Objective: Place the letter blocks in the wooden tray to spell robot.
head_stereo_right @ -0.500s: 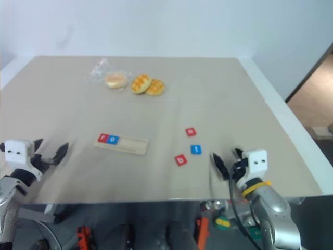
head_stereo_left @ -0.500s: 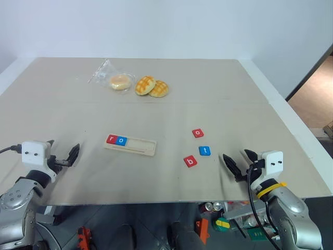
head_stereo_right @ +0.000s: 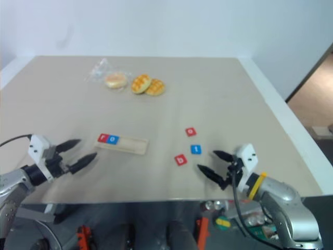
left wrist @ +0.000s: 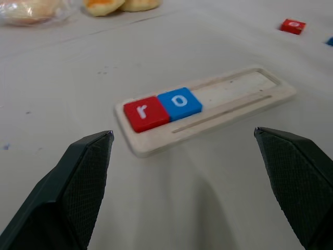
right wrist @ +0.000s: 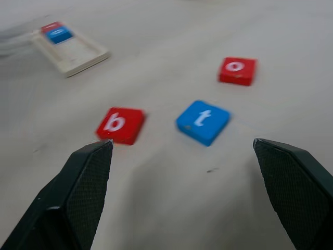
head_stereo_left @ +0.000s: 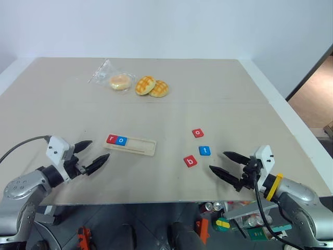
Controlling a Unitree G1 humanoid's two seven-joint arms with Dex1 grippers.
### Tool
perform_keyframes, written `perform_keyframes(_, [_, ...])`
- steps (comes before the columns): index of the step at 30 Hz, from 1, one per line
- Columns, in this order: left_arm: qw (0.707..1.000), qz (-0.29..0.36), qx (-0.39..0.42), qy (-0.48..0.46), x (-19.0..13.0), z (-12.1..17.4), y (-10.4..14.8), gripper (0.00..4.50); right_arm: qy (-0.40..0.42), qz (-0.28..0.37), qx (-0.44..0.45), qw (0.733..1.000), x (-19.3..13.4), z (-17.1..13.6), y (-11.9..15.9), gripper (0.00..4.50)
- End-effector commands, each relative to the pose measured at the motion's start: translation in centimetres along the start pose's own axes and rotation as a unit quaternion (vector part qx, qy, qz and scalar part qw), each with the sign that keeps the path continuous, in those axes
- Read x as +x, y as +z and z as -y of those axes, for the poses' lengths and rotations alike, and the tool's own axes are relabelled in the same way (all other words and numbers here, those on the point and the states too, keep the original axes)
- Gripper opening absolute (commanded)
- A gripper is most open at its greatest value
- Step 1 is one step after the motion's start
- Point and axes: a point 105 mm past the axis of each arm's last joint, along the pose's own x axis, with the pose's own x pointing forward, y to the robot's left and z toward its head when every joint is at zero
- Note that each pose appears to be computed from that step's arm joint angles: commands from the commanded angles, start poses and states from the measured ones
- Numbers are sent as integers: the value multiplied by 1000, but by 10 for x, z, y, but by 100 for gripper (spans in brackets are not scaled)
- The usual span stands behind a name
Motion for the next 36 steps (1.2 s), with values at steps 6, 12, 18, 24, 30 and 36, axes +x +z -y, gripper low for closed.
perform_keyframes(6, [994,26,96,-50,17,0,26,450,19,40,-56,997,11,-7,40,445])
perform_keyframes(12, [954,-40,155,-253,54,8,31,450,74,51,-87,992,32,-26,65,445])
perform_keyframes(18, [905,-110,201,-359,93,-1,34,450,121,54,-111,985,42,-41,74,445])
perform_keyframes(24, [870,-138,245,-405,118,2,36,450,137,56,-127,981,44,-48,75,445])
perform_keyframes(30, [847,-152,265,-435,131,12,37,450,134,58,-132,981,44,-50,73,445])
perform_keyframes(36, [839,-173,266,-442,136,13,32,450,116,59,-135,982,46,-52,69,445])
